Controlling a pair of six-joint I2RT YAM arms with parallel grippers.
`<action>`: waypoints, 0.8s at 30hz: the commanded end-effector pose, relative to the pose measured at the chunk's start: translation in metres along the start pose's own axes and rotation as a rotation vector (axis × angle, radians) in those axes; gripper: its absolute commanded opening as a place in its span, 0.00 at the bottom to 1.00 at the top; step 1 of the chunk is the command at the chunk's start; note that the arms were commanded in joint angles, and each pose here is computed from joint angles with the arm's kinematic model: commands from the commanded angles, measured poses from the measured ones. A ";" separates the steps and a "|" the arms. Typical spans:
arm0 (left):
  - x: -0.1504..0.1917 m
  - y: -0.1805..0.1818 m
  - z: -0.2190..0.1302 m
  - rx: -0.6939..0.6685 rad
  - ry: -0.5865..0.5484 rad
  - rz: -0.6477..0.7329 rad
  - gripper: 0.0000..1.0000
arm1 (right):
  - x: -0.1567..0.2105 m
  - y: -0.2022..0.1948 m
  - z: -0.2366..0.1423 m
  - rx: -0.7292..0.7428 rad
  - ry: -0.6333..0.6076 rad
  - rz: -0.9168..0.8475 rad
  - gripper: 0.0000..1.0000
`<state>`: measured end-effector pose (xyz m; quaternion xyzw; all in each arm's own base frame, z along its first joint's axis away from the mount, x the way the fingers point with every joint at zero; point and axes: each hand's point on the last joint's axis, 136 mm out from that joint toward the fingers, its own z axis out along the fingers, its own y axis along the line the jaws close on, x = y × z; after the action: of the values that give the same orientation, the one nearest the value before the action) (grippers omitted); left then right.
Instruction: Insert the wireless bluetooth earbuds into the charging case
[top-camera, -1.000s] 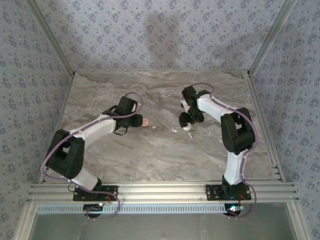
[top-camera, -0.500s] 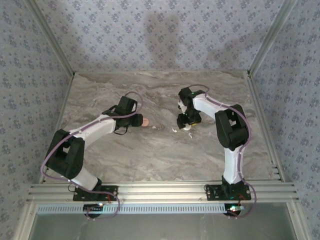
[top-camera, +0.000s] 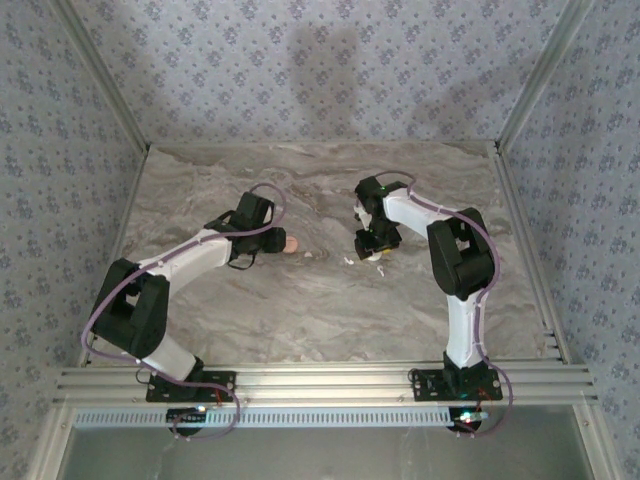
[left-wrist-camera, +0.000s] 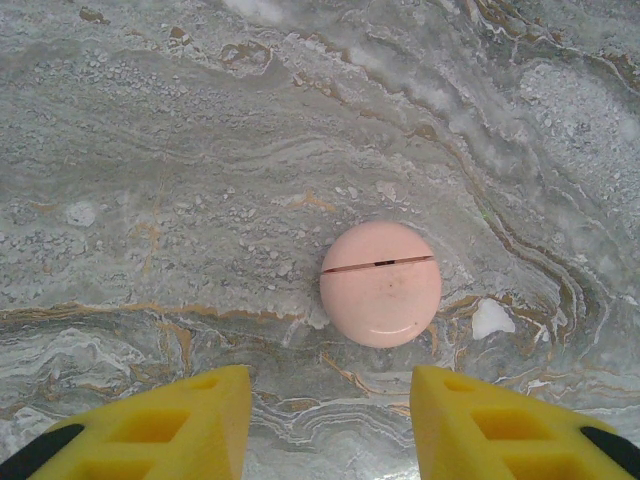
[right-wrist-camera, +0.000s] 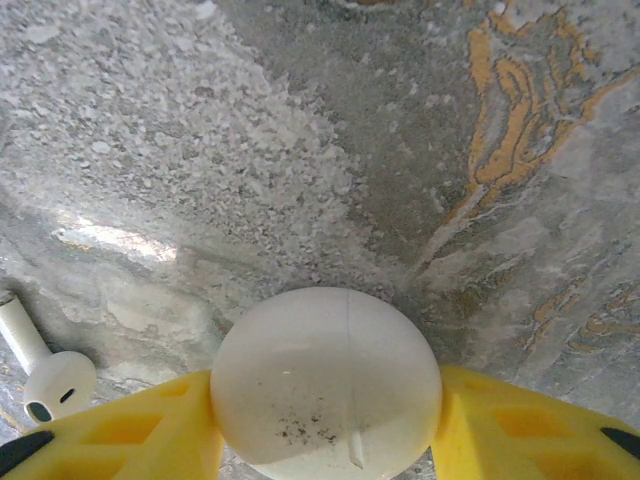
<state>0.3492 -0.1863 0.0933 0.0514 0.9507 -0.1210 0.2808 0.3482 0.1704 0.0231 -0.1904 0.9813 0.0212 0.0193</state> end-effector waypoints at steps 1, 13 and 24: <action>-0.009 -0.009 -0.007 0.030 -0.025 0.020 0.45 | 0.003 -0.002 -0.005 0.035 0.000 -0.012 0.53; -0.015 -0.038 -0.018 0.185 -0.019 0.016 0.45 | -0.010 0.008 -0.067 -0.014 -0.323 -0.045 0.49; -0.029 -0.105 -0.070 0.544 0.018 0.027 0.43 | -0.002 0.082 -0.165 -0.339 -0.799 -0.262 0.49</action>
<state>0.3326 -0.2481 0.1429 0.1095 0.9165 -0.2957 0.2463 0.3216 0.2077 0.1568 -0.2393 0.9018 0.1849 0.3086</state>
